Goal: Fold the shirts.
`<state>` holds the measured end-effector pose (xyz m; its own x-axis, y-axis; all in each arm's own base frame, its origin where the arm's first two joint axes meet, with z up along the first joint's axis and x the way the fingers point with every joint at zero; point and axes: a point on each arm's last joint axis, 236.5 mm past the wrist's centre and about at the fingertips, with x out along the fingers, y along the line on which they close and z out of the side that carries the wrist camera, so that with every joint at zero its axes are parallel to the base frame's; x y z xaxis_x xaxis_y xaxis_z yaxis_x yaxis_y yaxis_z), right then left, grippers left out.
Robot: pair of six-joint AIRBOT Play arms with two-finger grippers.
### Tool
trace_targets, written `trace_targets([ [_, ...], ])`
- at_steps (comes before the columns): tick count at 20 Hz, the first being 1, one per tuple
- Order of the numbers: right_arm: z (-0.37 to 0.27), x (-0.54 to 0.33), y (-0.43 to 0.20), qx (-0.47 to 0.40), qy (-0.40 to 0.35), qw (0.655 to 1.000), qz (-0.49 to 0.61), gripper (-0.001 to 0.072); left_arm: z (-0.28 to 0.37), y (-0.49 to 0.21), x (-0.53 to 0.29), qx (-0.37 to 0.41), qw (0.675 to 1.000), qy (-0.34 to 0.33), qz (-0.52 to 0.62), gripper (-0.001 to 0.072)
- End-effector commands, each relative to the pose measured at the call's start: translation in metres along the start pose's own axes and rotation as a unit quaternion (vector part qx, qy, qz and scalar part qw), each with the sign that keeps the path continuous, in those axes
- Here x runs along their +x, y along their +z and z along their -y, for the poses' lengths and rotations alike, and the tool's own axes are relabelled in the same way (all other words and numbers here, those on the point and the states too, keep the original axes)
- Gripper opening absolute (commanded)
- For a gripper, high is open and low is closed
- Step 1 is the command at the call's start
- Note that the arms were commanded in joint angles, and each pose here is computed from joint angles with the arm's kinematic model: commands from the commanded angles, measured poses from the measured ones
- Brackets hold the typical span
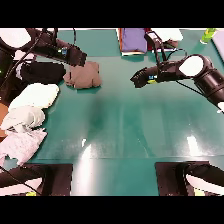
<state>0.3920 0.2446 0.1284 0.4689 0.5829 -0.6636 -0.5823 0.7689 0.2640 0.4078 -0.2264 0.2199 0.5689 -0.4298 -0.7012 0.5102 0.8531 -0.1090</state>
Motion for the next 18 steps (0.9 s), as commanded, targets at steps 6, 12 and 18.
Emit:
trace_targets([
  [6, 0.000, 0.000, 0.000, 0.000, 0.000, 1.000, 0.000, 0.0018, 0.000, 0.000, 0.000, 0.000, 1.000, 0.000, 0.000, 0.0027],
  [12, 0.000, 0.000, 0.000, 0.000, 0.000, 1.000, 0.000, 0.0018, -0.027, 0.024, 0.004, 0.002, 0.997, 0.056, 0.049, 0.0532],
  [18, -0.002, 0.000, 0.001, 0.002, 0.004, 1.000, 0.001, 0.0018, -0.125, -0.037, 0.093, -0.084, 0.985, 0.136, -0.065, 0.0672],
])
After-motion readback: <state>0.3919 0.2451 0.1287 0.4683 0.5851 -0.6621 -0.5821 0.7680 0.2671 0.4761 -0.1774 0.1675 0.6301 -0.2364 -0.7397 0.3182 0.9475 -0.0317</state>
